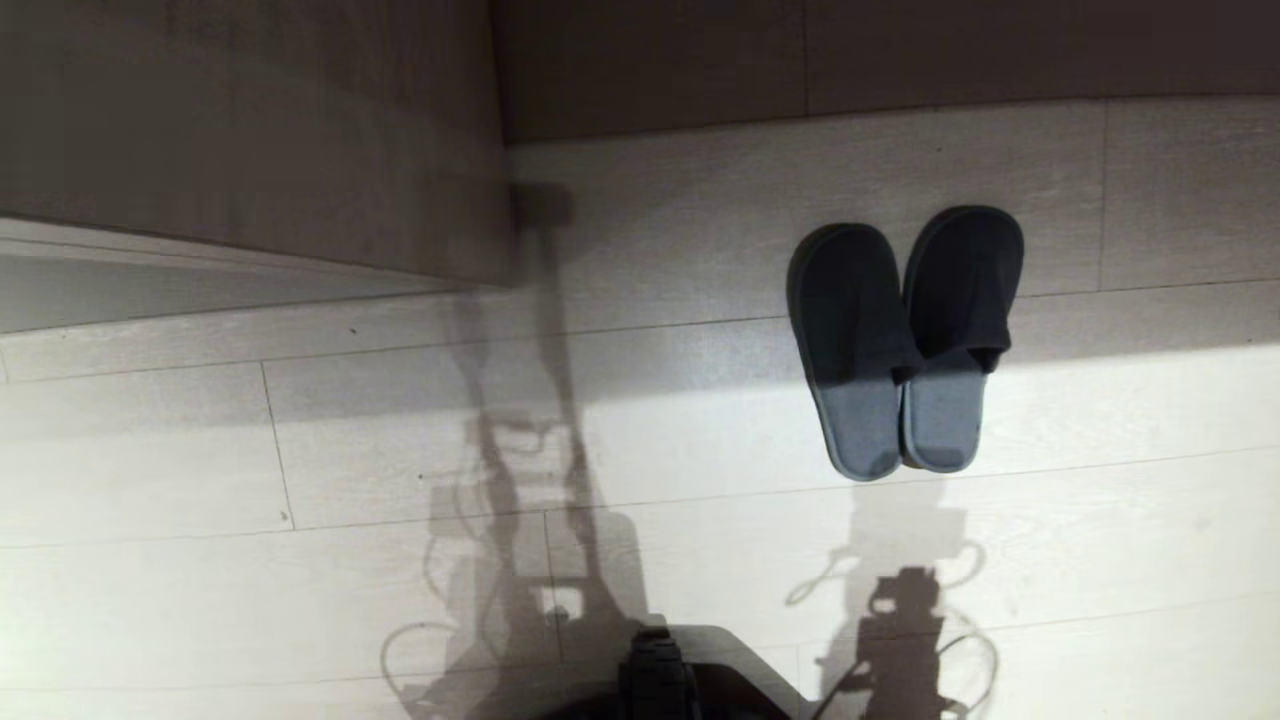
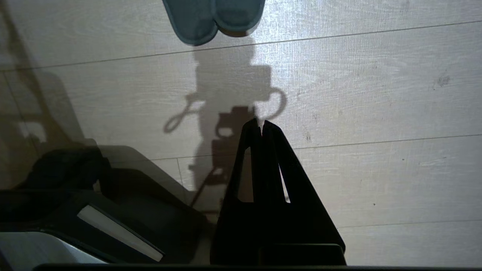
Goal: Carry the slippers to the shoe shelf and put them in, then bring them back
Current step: Pick up the slippers on the floor
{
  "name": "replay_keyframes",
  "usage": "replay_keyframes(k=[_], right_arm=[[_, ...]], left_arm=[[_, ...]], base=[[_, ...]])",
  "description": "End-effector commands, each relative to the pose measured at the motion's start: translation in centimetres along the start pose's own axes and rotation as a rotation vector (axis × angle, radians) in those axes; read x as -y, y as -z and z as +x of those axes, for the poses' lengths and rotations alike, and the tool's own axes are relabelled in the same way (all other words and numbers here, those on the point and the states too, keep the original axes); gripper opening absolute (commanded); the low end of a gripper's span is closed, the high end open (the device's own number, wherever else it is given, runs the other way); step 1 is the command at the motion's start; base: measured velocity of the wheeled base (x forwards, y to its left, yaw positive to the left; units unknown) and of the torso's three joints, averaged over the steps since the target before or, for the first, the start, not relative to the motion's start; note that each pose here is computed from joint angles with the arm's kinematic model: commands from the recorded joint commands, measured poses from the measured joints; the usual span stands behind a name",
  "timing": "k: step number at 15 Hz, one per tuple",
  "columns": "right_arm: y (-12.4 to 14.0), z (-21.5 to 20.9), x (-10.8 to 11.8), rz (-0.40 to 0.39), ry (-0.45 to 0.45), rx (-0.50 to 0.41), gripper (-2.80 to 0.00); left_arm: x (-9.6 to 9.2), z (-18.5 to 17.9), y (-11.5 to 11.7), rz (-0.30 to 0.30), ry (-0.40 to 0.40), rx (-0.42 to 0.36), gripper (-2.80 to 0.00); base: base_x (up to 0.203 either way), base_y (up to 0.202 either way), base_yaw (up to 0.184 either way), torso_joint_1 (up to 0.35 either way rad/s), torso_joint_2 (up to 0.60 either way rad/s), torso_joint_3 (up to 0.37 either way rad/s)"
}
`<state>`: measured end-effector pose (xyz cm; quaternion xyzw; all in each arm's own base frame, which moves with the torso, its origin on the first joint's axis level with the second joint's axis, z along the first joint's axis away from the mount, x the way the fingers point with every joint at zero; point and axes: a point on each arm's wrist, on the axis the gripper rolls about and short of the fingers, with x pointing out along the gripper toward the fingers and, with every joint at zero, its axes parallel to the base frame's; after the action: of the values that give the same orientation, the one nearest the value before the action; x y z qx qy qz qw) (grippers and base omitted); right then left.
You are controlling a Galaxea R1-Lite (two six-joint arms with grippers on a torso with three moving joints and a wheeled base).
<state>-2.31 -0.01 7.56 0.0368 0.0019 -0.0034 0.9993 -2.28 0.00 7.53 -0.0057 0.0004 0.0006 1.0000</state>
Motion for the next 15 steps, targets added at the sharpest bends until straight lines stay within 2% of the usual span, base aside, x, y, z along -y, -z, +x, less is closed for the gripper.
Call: replay_keyframes(k=[1,8,10,12,15], right_arm=[[0.0,0.0,0.0,0.000,0.001,-0.002,-2.80],[0.0,0.0,0.0,0.000,0.000,-0.001,-2.80],[-0.1,0.0,0.0,-0.042,-0.008,0.001,-2.80],[-2.0,0.0,-0.2,-0.055,-0.038,0.002,-2.80],[-6.2,2.3,-0.6,-0.050,-0.054,-0.101,-2.80]], left_arm=[[0.0,0.0,0.0,-0.001,0.000,0.001,-2.80],[0.0,0.0,0.0,-0.001,-0.002,0.001,-2.80],[0.0,0.0,0.0,0.002,0.000,0.001,-2.80],[0.0,0.0,0.0,0.007,0.000,-0.001,-2.80],[0.0,0.0,0.0,0.007,0.000,-0.001,-2.80]], base=[[0.000,0.000,0.000,0.012,0.00,-0.198],[0.000,0.000,0.000,0.003,0.00,-0.056],[0.000,0.000,0.000,0.000,0.00,0.000],[0.000,0.000,0.000,0.000,0.00,0.000],[0.000,0.000,0.000,0.000,0.00,0.000]])
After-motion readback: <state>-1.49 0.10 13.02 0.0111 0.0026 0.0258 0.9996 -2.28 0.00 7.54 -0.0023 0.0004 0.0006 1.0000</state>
